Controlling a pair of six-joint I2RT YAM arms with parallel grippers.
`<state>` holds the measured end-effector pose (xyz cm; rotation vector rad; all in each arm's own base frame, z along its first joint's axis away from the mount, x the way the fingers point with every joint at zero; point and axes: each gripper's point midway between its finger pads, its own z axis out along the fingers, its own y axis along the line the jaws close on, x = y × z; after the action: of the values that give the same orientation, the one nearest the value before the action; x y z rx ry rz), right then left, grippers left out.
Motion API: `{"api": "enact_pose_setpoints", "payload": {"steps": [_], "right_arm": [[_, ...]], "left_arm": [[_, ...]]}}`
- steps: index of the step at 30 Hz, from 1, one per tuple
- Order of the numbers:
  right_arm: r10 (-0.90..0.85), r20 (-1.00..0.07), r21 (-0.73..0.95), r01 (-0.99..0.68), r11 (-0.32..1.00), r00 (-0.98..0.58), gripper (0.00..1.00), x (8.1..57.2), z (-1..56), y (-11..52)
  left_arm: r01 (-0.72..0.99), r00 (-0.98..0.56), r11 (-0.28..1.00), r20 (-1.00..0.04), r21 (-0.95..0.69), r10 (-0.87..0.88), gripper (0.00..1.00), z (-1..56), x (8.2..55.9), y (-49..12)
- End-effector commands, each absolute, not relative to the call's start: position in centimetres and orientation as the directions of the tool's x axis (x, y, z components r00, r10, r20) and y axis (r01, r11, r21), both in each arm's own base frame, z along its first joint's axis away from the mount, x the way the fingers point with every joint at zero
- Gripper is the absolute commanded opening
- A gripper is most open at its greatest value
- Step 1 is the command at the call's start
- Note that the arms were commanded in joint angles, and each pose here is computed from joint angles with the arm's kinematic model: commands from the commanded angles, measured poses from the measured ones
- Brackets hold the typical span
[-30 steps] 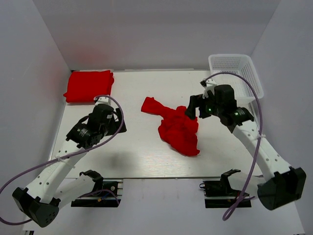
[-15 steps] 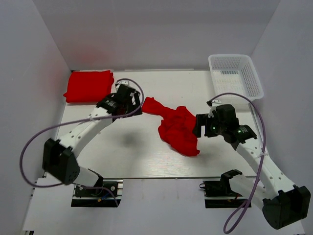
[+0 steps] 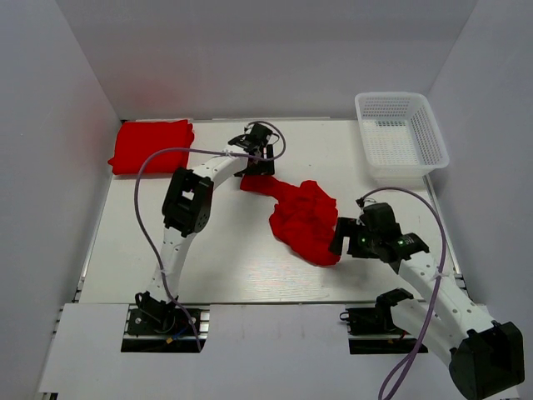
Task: Fold and stack the t-shirts
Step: Flatten out the tshirt
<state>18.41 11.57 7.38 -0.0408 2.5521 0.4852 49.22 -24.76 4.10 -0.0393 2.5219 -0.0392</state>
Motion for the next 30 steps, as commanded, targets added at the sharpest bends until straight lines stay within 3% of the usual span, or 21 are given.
{"api": "enact_pose_setpoints", "payload": {"steps": [1, 3, 5, 8, 9, 10, 13, 19, 23, 26, 29, 30], "right_arm": [[0.131, -0.509, 0.386, -0.09, 0.918, -0.851, 0.9, 18.7, 7.1, 12.3], [0.129, -0.486, 0.394, -0.085, 0.915, -0.864, 0.9, 18.4, 6.5, 12.5], [0.13, -0.468, 0.397, -0.077, 0.915, -0.874, 0.9, 18.1, 6.0, 12.5], [0.13, -0.457, 0.404, -0.075, 0.912, -0.88, 0.86, 17.9, 5.8, 12.6], [0.129, -0.456, 0.409, -0.079, 0.909, -0.881, 0.84, 17.9, 5.7, 12.7], [0.128, -0.452, 0.416, -0.082, 0.906, -0.883, 0.78, 17.8, 5.6, 12.8], [0.124, -0.449, 0.424, -0.089, 0.901, -0.885, 0.76, 17.7, 5.4, 13.1], [0.118, -0.435, 0.429, -0.091, 0.899, -0.893, 0.75, 17.9, 4.4, 13.3], [0.121, -0.433, 0.417, -0.08, 0.905, -0.893, 0.56, 18.2, 3.9, 13.2], [0.125, -0.466, 0.407, -0.086, 0.909, -0.876, 0.34, 18.7, 4.0, 13.0], [0.12, -0.489, 0.401, -0.1, 0.911, -0.864, 0.03, 19.4, 4.4, 13.0], [0.125, -0.502, 0.4, -0.101, 0.911, -0.856, 0.0, 19.7, 4.8, 13.0]], "left_arm": [[-0.003, -0.809, 0.998, -0.586, -0.056, -0.036, 1.0, 5.6, 50.1, -24.8], [-0.008, -0.812, 0.998, -0.583, -0.064, -0.044, 0.99, 4.8, 50.5, -24.5], [0.003, -0.826, 0.997, -0.562, -0.074, -0.039, 0.9, 3.7, 49.8, -24.6], [0.023, -0.839, 0.995, -0.543, -0.102, -0.036, 0.41, 2.5, 49.0, -25.0], [0.024, -0.834, 0.994, -0.55, -0.107, -0.039, 0.09, 2.8, 49.1, -25.0], [0.029, -0.835, 0.993, -0.548, -0.114, -0.039, 0.0, 3.1, 48.8, -25.1], [0.028, -0.84, 0.993, -0.542, -0.11, -0.036, 0.0, 3.2, 48.2, -24.8], [0.059, -0.775, 0.987, -0.63, -0.152, -0.051, 0.0, 7.2, 47.5, -24.3], [0.055, -0.737, 0.985, -0.672, -0.163, -0.07, 0.0, 9.3, 46.5, -23.4], [0.032, -0.717, 0.988, -0.692, -0.154, -0.084, 0.0, 10.6, 46.4, -22.3], [0.027, -0.711, 0.991, -0.699, -0.134, -0.075, 0.0, 10.9, 46.0, -21.6], [0.019, -0.708, 0.992, -0.702, -0.125, -0.075, 0.0, 11.2, 45.7, -21.2]]}}
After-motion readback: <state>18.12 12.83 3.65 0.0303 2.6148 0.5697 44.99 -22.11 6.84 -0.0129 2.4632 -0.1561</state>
